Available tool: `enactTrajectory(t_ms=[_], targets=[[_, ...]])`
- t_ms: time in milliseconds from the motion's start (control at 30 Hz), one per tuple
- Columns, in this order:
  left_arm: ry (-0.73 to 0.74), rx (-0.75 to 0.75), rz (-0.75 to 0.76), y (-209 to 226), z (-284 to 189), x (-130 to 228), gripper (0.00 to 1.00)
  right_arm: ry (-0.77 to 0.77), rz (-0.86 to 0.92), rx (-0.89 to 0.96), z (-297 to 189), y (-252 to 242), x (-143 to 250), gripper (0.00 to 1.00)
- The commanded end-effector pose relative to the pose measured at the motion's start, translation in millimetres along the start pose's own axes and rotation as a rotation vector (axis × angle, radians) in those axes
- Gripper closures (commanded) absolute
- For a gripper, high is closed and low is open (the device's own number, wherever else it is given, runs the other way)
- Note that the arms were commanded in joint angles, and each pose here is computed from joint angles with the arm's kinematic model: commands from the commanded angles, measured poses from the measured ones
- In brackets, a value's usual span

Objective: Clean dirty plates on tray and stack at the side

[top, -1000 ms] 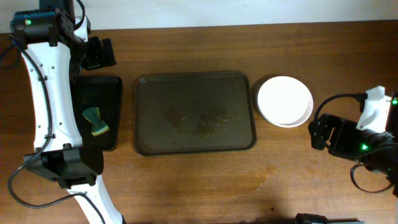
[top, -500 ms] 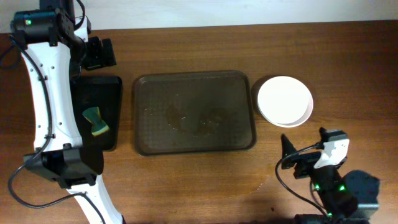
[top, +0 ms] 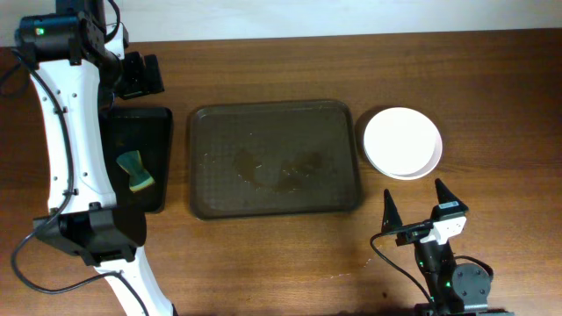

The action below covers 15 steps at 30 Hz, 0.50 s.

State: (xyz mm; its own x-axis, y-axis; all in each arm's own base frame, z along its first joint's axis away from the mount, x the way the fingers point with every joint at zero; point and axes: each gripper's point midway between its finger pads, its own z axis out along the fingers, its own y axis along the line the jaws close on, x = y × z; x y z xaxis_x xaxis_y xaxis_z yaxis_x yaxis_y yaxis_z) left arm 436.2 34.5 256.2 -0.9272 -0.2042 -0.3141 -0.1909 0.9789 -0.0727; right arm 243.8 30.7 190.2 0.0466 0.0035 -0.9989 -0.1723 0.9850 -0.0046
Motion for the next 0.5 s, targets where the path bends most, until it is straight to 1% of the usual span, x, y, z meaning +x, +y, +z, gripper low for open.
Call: enactTrajectory(t_ms=[0, 33, 67, 467], targets=[[0.0, 0.006, -0.007, 1.0, 1.0, -0.9, 0.01, 0.05, 0.009, 0.005, -0.3, -0.3, 16.1, 0.02], [0.0, 0.006, -0.007, 1.0, 1.0, -0.9, 0.01, 0.098, 0.016, 0.005, -1.2, -0.2, 27.8, 0.02], [0.0, 0.006, -0.007, 1.0, 1.0, -0.9, 0.01, 0.107, 0.018, 0.005, -1.4, -0.1, 30.2, 0.02], [0.0, 0.006, -0.007, 1.0, 1.0, -0.9, 0.01, 0.11, 0.018, 0.007, -1.3, -0.5, 30.9, 0.02]])
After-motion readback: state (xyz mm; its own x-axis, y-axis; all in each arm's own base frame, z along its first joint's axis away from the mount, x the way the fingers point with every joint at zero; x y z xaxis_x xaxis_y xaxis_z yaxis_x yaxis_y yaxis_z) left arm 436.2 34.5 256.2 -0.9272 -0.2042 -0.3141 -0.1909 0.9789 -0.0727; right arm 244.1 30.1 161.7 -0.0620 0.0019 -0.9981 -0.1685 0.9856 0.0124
